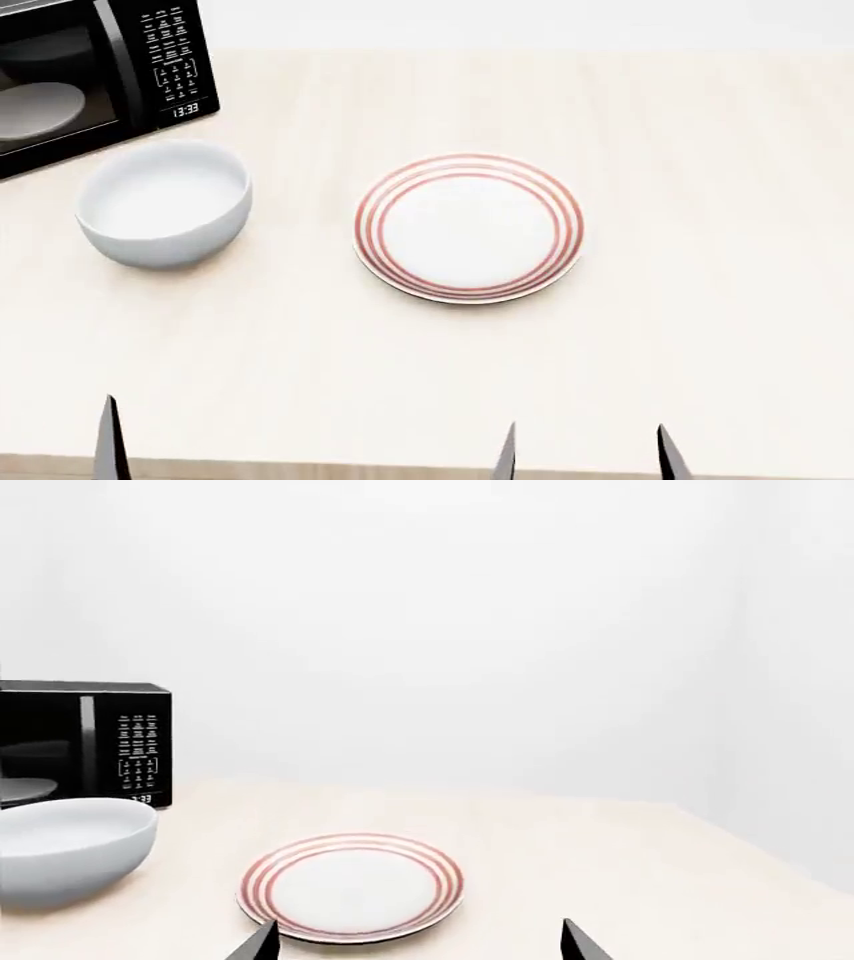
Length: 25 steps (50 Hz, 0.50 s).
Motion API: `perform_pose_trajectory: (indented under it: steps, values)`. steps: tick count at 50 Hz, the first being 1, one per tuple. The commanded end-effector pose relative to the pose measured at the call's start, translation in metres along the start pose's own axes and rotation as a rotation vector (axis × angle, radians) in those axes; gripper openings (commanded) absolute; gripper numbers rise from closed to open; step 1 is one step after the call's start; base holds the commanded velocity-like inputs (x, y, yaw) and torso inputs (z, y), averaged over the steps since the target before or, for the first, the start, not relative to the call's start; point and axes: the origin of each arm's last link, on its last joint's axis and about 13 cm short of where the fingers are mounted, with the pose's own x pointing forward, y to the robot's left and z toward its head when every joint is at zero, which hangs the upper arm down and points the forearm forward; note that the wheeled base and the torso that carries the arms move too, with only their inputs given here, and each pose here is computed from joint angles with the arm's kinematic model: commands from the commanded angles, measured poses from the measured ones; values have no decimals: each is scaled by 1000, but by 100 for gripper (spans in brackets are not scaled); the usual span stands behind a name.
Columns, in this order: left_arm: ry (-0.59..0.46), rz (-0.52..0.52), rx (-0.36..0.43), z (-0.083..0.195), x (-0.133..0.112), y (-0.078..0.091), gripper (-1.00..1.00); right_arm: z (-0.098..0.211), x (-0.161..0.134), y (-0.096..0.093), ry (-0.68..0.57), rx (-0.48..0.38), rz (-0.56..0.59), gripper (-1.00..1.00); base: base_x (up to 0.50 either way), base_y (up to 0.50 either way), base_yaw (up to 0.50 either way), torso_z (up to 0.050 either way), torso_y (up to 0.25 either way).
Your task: Pick up the white bowl and put it on the plate.
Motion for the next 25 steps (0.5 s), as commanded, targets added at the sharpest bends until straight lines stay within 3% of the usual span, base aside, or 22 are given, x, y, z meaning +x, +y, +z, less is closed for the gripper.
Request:
perform_pose_trajectory:
  steps: [1, 7, 25]
  values:
    - [-34, 14, -6, 12, -1, 3, 100, 10, -4, 0, -53, -5, -12, 100, 0, 0, 0, 0, 0]
    - [-40, 16, -6, 15, -2, 3, 100, 11, -4, 1, -54, 9, 4, 100, 85, 0, 0, 0, 0]
    - [-45, 15, 1, 15, -2, 3, 100, 13, -4, 1, -68, 5, -5, 100, 496, 0, 0, 0, 0]
